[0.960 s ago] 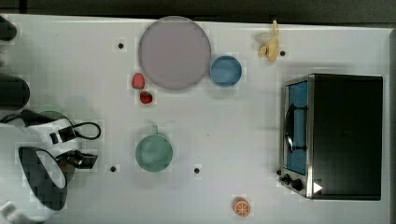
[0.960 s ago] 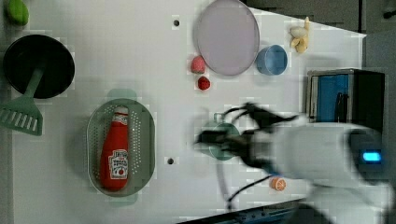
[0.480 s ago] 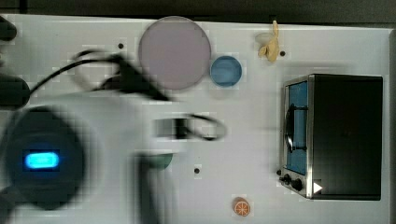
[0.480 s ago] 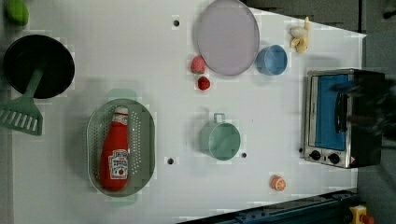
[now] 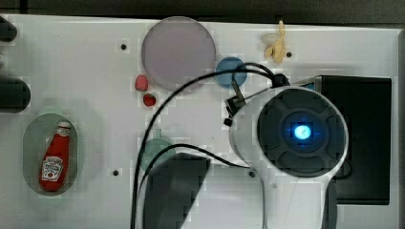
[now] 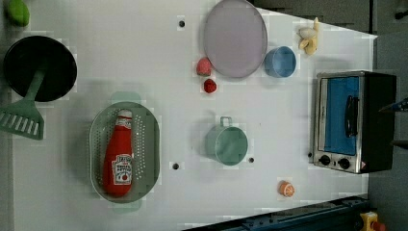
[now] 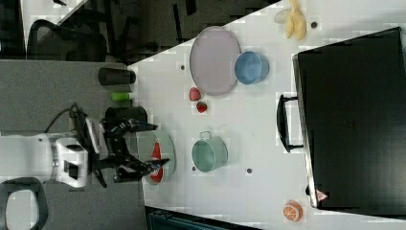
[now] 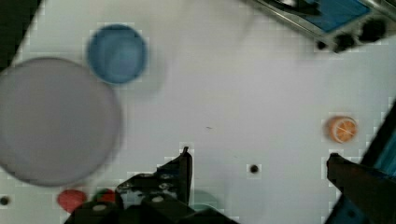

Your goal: Pick Ketchup from the table and place it in strainer.

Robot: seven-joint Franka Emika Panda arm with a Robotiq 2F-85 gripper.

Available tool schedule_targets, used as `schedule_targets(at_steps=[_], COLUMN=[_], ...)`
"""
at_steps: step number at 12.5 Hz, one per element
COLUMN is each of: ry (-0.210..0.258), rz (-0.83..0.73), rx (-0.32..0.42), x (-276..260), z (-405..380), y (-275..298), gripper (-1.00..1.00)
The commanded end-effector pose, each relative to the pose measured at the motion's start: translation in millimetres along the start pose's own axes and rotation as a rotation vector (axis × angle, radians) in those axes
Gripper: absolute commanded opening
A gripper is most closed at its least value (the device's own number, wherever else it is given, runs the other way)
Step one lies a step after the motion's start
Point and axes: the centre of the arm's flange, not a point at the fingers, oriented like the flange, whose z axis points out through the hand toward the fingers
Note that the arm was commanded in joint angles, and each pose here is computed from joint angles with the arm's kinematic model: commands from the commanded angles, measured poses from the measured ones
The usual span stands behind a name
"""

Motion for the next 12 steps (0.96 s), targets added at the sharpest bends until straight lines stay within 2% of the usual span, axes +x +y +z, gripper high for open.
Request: schedule_targets(at_steps=[1,12], ry=[0.025,0.021], rz=[-0.162,-0.160], rx=[0.032,0.027], x=[-58.6,-57.2], z=[-20.8,-17.6], y=[-24.8,-24.3], gripper=[1.00,1.00])
